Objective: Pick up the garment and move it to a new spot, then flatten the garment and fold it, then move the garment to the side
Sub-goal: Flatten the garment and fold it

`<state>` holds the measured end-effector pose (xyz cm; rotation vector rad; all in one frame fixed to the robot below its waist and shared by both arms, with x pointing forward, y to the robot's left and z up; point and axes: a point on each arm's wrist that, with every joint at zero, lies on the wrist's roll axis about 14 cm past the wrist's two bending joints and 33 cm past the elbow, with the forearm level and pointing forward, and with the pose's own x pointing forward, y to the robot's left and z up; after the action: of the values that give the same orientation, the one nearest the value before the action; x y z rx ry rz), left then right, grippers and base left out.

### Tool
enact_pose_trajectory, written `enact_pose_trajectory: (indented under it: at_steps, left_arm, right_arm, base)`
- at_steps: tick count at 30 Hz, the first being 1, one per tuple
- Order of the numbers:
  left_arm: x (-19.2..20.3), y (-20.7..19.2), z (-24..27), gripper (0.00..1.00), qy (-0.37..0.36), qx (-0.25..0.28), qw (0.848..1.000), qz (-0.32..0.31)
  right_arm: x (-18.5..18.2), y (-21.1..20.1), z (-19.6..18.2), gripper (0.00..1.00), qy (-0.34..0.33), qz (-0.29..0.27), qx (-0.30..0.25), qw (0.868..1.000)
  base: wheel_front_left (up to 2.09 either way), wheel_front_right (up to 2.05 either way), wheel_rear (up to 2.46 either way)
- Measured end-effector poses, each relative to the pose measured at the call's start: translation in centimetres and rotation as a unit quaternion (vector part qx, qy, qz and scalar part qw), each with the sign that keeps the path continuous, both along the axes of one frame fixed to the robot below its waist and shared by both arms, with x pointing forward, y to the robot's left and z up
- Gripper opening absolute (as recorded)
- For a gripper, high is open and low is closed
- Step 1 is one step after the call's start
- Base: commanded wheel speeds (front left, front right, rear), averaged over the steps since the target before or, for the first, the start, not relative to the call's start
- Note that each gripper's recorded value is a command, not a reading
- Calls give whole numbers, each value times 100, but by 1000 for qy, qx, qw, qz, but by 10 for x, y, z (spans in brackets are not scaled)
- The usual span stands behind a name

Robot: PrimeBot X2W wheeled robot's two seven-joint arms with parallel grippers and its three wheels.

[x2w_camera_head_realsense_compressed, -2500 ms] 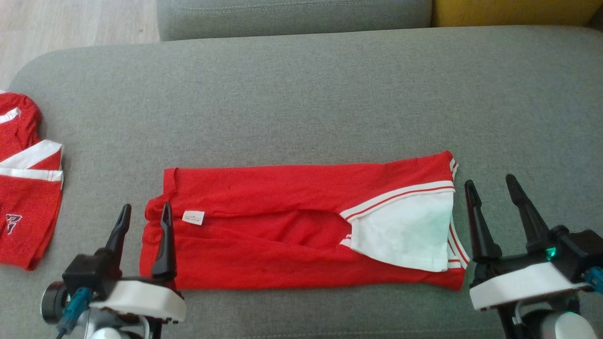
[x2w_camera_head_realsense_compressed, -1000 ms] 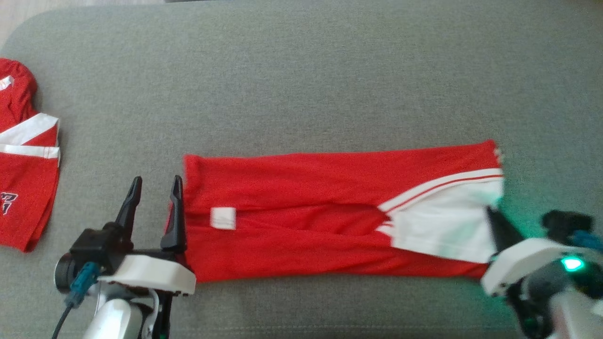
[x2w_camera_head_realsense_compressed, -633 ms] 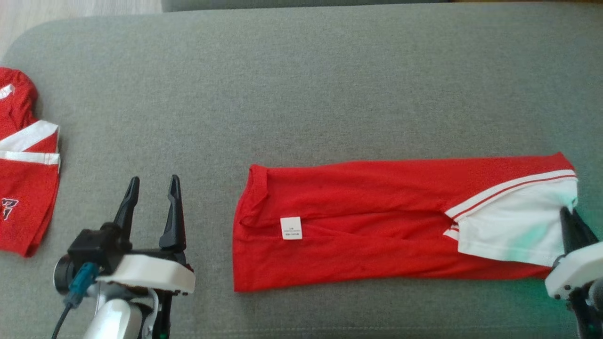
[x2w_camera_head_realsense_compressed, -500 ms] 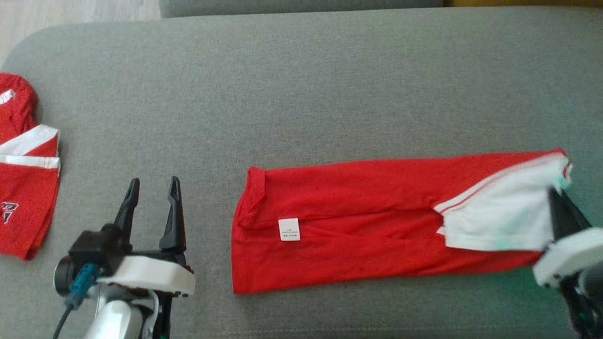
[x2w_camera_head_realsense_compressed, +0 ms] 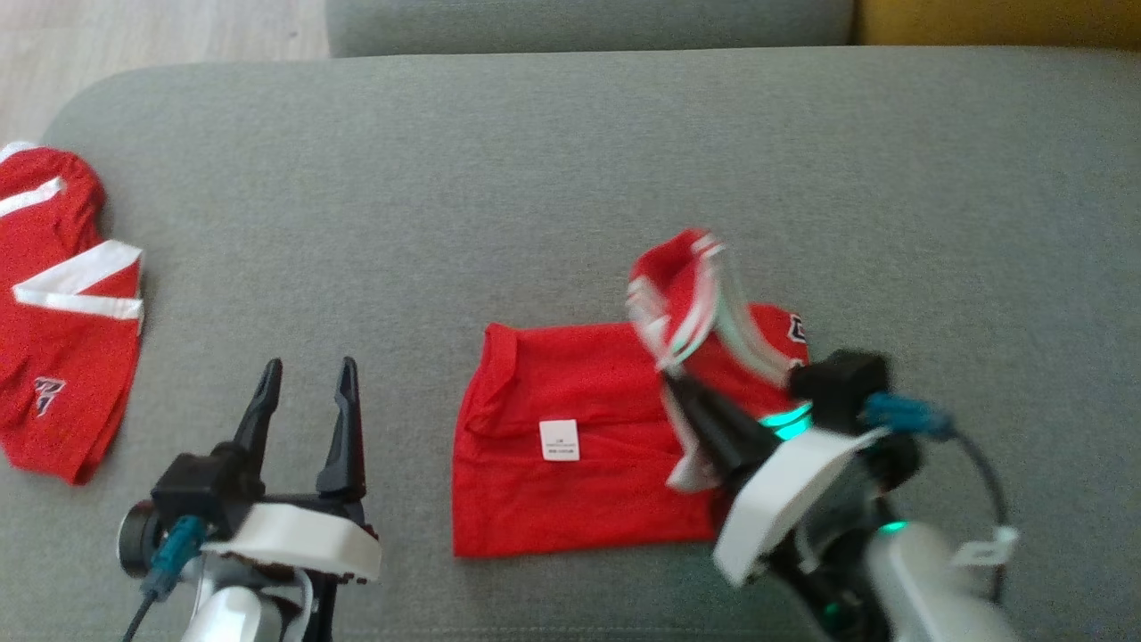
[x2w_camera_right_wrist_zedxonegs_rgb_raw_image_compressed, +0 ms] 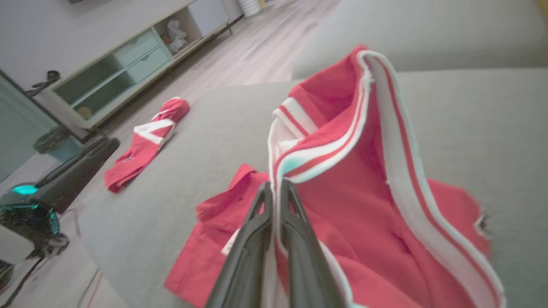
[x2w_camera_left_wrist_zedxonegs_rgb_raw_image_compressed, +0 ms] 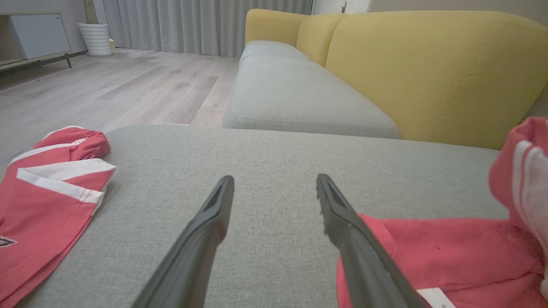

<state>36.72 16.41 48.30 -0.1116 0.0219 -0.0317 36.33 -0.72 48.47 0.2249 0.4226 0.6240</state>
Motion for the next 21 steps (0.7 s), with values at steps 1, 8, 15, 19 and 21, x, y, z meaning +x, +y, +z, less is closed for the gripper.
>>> enact_pose_trajectory:
  at_steps: [1, 8, 15, 19, 21]
  left_arm:
    - [-1, 1, 0, 100, 1, 0, 1000, 1]
    - [-8, 12, -4, 100, 8, 3, 1000, 19]
    - [-5, 23, -12, 100, 20, 5, 999, 36]
    - [-3, 23, -16, 100, 27, 6, 999, 36]
    - [-2, 22, -18, 100, 29, 5, 999, 33]
  right_arm:
    - [-5, 11, -6, 0, 11, 16, 10, 1000]
    - [-27, 72, -27, 0, 56, 100, 72, 991]
    - [-17, 97, -54, 100, 88, 129, 82, 984]
    - [-12, 105, -45, 100, 66, 135, 99, 984]
    - [-9, 111, -31, 100, 40, 140, 116, 983]
  base:
    - [0, 0, 0]
    - [0, 0, 0]
    - [0, 0, 0]
    - [0, 0, 0]
    - [0, 0, 0]
